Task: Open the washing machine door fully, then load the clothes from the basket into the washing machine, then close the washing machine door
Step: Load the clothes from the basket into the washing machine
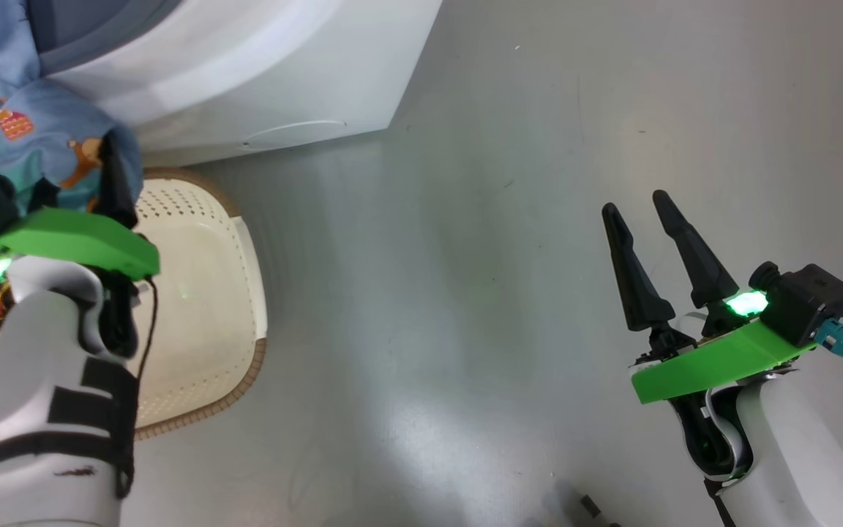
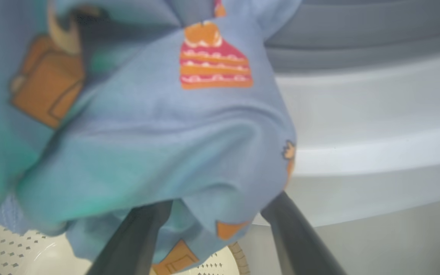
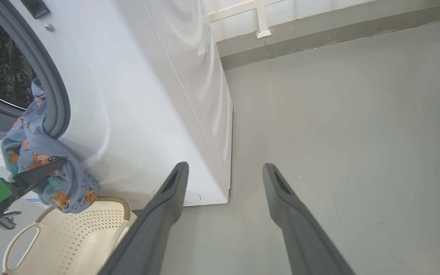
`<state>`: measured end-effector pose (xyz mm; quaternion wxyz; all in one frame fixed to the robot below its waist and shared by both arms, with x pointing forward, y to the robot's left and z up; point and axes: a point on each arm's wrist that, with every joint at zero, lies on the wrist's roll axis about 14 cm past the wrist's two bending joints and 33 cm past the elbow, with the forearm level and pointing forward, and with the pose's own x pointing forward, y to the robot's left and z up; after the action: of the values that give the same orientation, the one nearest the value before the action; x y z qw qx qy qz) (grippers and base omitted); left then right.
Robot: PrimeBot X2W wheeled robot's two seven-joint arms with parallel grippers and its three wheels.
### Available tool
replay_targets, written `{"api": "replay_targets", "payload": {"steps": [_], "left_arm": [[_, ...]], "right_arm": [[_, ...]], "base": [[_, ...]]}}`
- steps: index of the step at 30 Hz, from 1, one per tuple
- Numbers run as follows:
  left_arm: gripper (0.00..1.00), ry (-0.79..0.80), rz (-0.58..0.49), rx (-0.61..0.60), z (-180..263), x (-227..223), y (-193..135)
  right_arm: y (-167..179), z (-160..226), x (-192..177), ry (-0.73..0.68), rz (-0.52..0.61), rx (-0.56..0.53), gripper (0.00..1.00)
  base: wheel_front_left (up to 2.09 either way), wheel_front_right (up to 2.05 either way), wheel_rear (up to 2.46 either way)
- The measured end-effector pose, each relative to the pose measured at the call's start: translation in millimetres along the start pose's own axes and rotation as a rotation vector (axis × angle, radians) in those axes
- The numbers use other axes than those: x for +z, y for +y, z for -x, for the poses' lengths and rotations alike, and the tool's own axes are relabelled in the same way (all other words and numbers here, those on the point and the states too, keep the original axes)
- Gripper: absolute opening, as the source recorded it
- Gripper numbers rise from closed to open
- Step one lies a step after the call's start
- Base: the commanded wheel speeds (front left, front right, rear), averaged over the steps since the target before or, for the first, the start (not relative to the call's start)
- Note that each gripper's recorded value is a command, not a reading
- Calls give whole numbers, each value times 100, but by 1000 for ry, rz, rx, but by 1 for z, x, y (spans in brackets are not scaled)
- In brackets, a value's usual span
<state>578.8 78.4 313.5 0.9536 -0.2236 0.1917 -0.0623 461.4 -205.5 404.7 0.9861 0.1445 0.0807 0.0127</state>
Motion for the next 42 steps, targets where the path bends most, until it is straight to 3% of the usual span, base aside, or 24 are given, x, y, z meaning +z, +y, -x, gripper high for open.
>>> {"api": "replay_targets", "payload": {"steps": [9, 16, 19, 31, 42], "left_arm": [[100, 7, 55, 111, -8, 7, 38], [100, -25, 14, 129, -12, 24, 51], [0, -40, -7, 125, -12, 31, 52], [0, -204, -59, 100, 2, 74, 46], [0, -417, -135, -7, 12, 132, 2]], "right_arm": [[-3, 2, 0, 2, 5, -8, 100], [-2, 1, -2, 5, 3, -4, 100], [-1, 0, -2, 6, 1, -2, 100], [5, -6, -2, -4, -11, 13, 100], [9, -9, -4, -5, -25, 18, 100]], "base": [[0, 0, 0], [0, 0, 0], [0, 0, 0], [0, 0, 0], [0, 0, 0]]}}
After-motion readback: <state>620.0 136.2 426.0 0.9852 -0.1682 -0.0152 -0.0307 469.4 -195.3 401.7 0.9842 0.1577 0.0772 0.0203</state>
